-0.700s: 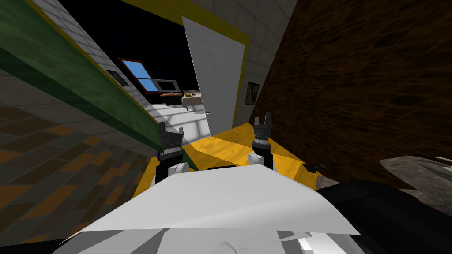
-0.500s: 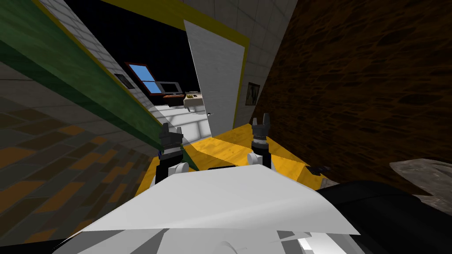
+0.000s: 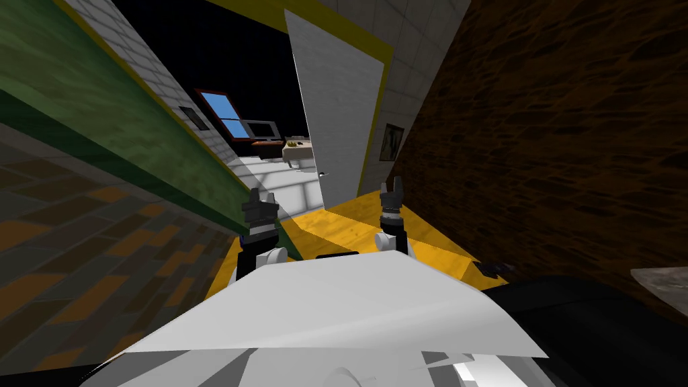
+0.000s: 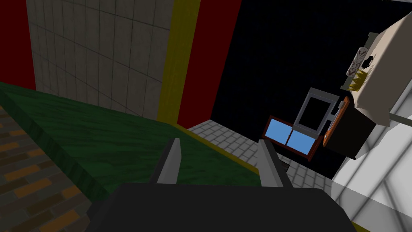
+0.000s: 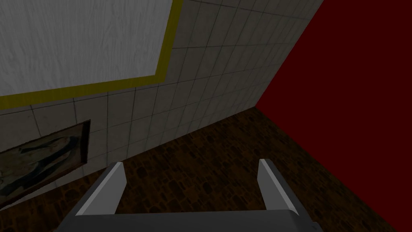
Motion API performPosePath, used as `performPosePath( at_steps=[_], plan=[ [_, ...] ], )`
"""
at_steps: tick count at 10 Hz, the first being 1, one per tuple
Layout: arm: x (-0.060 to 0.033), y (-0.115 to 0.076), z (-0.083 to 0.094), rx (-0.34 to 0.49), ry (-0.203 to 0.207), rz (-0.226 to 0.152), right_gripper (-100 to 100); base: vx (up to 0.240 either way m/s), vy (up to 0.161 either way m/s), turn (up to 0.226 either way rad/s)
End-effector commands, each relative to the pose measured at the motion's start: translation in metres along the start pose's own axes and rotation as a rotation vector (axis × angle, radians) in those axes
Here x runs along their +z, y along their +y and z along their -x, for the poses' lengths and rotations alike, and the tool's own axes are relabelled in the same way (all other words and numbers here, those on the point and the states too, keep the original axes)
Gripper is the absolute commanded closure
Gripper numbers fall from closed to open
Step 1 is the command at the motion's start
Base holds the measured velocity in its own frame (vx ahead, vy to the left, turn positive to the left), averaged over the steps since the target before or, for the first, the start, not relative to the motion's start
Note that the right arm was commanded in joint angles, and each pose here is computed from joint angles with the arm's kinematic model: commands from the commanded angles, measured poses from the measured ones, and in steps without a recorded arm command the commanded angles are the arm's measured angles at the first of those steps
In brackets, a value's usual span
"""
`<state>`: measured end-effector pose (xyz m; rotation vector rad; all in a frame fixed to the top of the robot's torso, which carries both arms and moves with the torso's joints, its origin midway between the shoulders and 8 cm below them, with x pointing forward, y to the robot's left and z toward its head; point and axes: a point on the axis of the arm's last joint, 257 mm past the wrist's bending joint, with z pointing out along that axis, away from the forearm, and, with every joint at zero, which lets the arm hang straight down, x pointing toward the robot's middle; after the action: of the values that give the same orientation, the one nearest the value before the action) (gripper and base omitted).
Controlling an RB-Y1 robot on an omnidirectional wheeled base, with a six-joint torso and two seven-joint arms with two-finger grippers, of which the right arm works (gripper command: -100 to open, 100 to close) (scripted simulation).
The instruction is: Pull the door open
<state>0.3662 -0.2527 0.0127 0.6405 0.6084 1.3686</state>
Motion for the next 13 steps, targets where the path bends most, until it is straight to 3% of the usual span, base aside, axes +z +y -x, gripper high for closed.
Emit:
performPosePath(
  at_steps=[1,13],
  plan=[
    [-0.0023,-0.011,-0.001,0.000,0.005,-0.016,-100,0.060,0.009,0.060],
    [-0.0264,-0.113,-0.006,0.005,0.035,-0.171,-100,0.084,0.007,0.086]
  ],
)
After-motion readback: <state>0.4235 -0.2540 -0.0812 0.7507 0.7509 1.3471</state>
